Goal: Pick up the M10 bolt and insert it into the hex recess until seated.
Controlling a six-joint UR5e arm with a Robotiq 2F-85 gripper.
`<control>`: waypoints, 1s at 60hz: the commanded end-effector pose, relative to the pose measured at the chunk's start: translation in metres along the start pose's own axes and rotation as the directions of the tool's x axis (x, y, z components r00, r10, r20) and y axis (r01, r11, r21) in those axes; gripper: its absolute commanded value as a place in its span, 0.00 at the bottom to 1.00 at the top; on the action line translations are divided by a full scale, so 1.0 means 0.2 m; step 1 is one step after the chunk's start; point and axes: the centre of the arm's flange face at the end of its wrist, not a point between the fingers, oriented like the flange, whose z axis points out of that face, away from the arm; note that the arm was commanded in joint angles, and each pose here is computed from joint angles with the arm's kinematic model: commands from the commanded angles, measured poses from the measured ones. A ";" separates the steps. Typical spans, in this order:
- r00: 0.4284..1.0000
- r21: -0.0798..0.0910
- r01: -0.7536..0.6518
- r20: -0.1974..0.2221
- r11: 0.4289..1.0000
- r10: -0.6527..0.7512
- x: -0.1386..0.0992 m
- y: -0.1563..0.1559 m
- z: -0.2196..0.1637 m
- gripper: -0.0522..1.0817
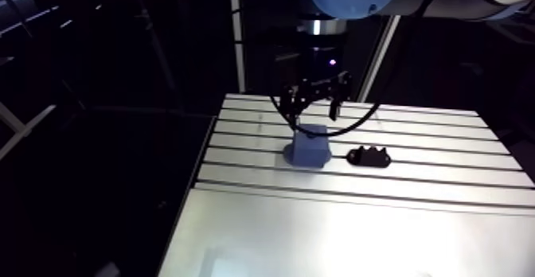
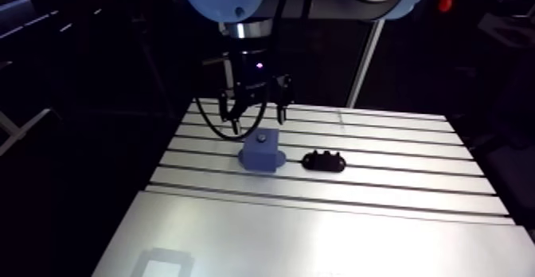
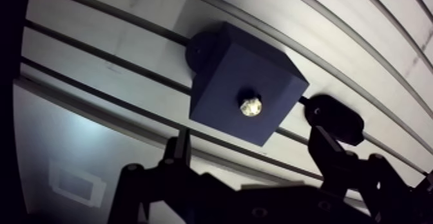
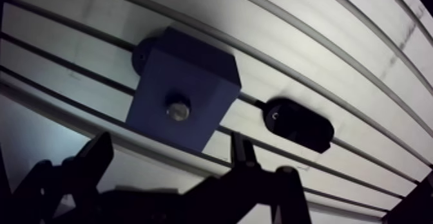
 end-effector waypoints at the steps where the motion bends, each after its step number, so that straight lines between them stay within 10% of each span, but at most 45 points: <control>1: 1.000 -0.010 -0.009 -0.022 1.000 0.009 0.00 -0.01 -0.02 0.05; 22: 0.989 -0.044 -0.107 -0.107 0.993 0.101 -0.02 -0.02 -0.05 0.05; 60: 0.950 0.048 -0.294 -0.095 0.955 0.297 -0.04 0.03 0.00 0.33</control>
